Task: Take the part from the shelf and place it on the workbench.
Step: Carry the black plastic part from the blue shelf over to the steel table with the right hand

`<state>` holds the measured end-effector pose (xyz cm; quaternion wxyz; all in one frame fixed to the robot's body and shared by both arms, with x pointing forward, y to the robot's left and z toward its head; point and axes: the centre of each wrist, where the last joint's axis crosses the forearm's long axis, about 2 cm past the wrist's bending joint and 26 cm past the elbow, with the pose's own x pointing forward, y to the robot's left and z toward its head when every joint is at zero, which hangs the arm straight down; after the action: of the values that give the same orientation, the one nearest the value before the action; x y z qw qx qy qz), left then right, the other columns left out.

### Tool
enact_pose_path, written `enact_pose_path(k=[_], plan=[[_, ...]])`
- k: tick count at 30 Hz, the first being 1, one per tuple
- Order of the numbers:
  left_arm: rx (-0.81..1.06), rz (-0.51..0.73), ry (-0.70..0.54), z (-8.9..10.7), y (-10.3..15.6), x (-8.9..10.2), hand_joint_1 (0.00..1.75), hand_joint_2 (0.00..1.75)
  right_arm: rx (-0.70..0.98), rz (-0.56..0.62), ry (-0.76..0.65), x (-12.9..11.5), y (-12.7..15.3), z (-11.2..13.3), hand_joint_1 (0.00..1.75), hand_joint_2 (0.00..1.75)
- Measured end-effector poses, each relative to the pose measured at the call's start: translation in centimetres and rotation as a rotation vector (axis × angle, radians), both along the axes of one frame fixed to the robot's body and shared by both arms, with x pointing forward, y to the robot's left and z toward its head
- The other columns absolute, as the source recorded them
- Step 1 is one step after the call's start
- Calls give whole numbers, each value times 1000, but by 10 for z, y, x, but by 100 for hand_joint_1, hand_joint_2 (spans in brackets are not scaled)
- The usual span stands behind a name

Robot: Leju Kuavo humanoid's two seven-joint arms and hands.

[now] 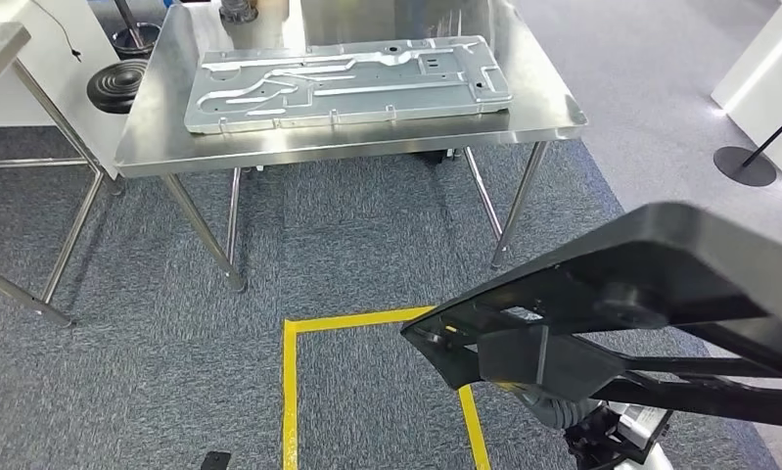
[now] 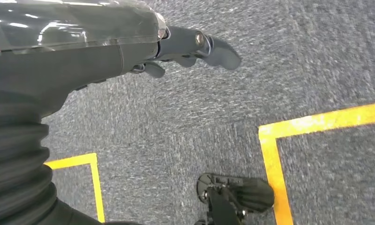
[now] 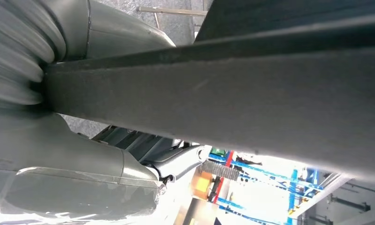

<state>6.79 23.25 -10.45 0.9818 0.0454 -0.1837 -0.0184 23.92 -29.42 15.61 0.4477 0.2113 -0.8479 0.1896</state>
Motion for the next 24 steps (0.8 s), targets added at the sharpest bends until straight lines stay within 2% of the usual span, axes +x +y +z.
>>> enact_pose_path(k=[24], plan=[[-1,-4,5,1,-2,6,0,175,-13,-14,-22,1,-6,7,155,175]])
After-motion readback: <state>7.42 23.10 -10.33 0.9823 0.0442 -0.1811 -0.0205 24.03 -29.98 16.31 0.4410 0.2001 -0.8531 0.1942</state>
